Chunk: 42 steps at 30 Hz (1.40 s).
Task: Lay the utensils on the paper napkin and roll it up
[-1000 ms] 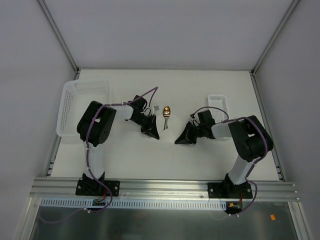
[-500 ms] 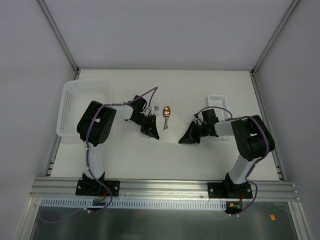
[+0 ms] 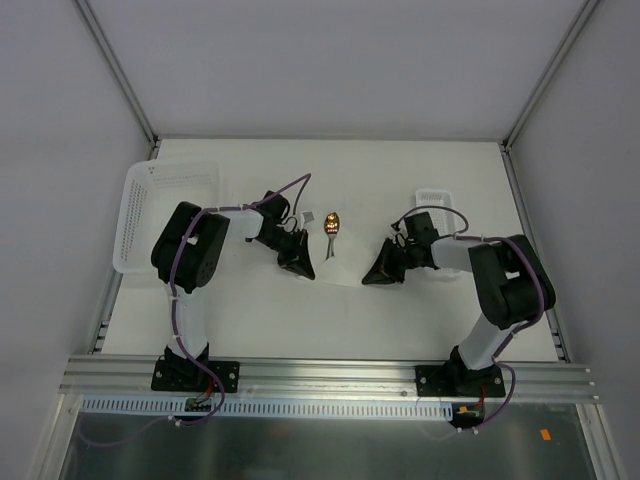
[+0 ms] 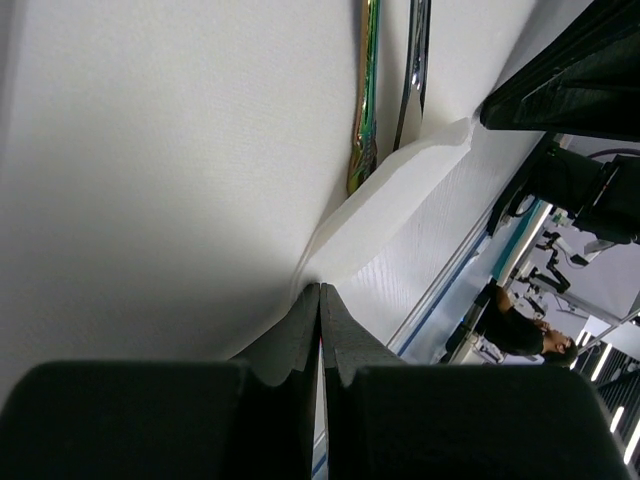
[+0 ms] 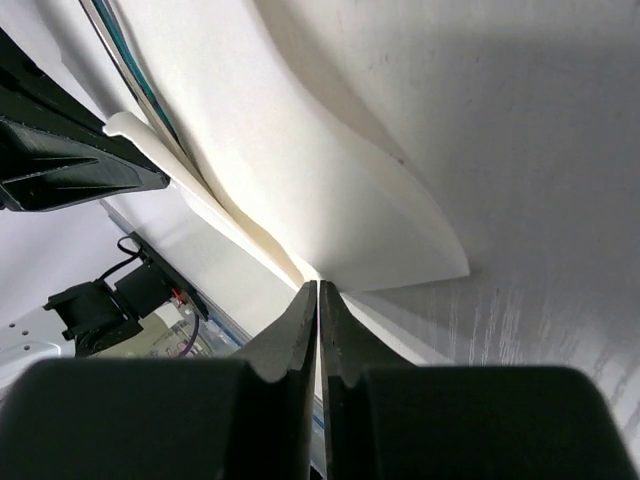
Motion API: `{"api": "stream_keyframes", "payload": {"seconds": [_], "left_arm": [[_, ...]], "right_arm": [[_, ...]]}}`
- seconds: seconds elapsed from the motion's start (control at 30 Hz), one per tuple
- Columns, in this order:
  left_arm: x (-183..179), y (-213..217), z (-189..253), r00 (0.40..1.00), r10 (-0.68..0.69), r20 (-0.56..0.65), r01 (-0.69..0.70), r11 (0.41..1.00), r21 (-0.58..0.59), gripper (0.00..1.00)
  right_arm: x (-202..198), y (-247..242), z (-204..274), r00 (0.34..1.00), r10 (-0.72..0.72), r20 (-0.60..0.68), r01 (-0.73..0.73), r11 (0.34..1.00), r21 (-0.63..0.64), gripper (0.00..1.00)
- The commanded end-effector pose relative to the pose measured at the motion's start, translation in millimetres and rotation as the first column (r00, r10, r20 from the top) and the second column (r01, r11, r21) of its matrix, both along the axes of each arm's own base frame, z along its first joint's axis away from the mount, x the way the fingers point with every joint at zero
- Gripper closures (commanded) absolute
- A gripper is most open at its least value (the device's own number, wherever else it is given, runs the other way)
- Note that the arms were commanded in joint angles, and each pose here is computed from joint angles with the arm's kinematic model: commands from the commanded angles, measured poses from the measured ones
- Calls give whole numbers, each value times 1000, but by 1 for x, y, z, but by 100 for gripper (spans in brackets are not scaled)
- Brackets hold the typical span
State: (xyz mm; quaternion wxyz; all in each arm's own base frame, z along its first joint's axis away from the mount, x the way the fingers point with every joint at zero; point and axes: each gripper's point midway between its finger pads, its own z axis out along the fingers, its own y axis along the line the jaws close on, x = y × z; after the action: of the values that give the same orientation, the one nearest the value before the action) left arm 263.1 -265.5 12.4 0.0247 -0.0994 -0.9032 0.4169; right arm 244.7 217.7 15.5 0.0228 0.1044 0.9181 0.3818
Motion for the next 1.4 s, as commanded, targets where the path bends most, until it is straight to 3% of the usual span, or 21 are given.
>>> {"api": "stream_keyframes", "payload": {"seconds": [0.0,0.47,0.77,1.03,1.37], "left_arm": [[-3,24,-25,1000,22,-15,-20,990,138,100],[-2,24,-26,999,29,-22,-26,990,139,100],[-1,25,-26,1000,23,-10,-22,990,142,100],[-2,36,-26,999,-4,40,-4,981,196,100],[-13,63,-25,996,-60,67,37,952,304,92]], "right_arm": [[15,1,17,996,-1,88,3,1000,-28,94],[15,48,36,987,82,135,-88,995,43,91],[6,41,-7,995,98,30,-97,994,-40,98],[-9,14,-32,991,126,-45,-132,969,-210,100],[-9,7,-37,990,122,-67,-134,962,-237,100]]}}
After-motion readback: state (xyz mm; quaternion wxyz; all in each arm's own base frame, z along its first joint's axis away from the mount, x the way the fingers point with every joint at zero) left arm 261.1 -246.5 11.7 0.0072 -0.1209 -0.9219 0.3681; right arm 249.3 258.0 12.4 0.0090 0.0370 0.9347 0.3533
